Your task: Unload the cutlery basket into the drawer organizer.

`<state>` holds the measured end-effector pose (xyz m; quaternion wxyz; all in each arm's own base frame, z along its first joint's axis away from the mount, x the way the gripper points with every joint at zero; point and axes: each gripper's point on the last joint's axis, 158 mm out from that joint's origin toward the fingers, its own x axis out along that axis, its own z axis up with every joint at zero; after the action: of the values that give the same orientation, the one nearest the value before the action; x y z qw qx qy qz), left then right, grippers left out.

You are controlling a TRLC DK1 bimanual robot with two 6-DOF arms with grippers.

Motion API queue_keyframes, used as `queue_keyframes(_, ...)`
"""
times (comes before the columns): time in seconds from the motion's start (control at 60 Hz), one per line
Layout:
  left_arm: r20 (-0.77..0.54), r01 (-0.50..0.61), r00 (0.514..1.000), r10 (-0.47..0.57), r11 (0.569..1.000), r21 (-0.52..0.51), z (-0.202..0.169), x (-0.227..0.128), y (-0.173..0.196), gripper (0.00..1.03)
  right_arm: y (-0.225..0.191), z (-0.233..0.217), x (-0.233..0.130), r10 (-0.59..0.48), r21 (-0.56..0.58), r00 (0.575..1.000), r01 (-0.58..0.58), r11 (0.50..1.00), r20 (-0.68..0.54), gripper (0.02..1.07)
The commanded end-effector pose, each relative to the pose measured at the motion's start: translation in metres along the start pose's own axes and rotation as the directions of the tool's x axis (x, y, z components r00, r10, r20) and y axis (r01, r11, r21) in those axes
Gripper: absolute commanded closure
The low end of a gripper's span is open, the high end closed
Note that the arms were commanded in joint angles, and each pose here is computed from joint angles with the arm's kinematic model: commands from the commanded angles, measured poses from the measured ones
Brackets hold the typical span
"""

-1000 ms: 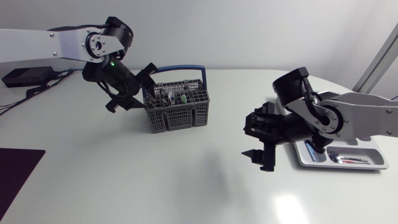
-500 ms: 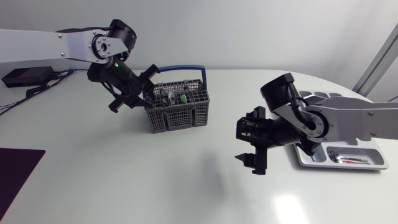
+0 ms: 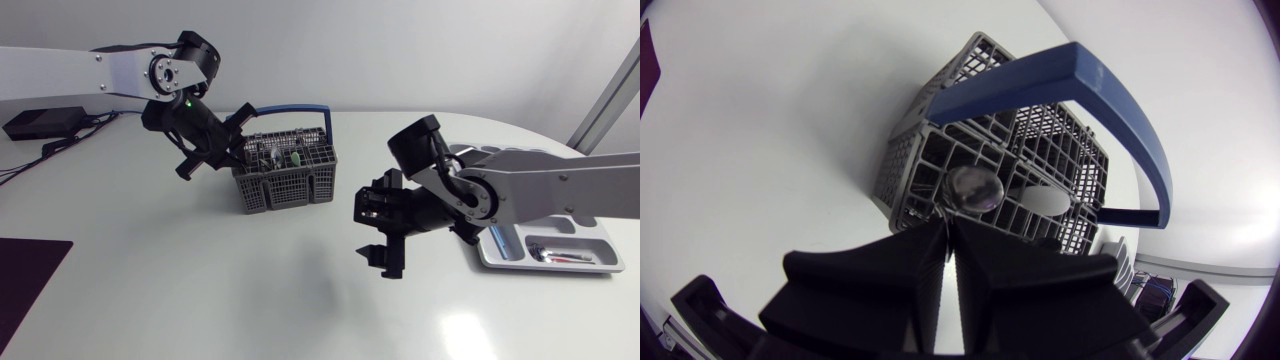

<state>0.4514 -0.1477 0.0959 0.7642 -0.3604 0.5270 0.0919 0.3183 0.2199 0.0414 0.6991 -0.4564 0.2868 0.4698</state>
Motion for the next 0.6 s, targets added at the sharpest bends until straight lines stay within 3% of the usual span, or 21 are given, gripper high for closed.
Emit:
queue_keyframes(0.0,-0.009,-0.001,1.000,0.001,1.000,-0.020,0.000,0.005,-0.004,0.99,-0.005,0.010,0.005,-0.009,0.019,1.000,0.009,1.000,0.008,0.15)
queue_keyframes(0.583,-0.011,0.049,0.999,-0.049,0.998,-0.029,0.002,-0.015,-0.008,0.99,-0.006,0.053,0.027,-0.018,0.005,0.999,0.017,1.000,0.045,0.15)
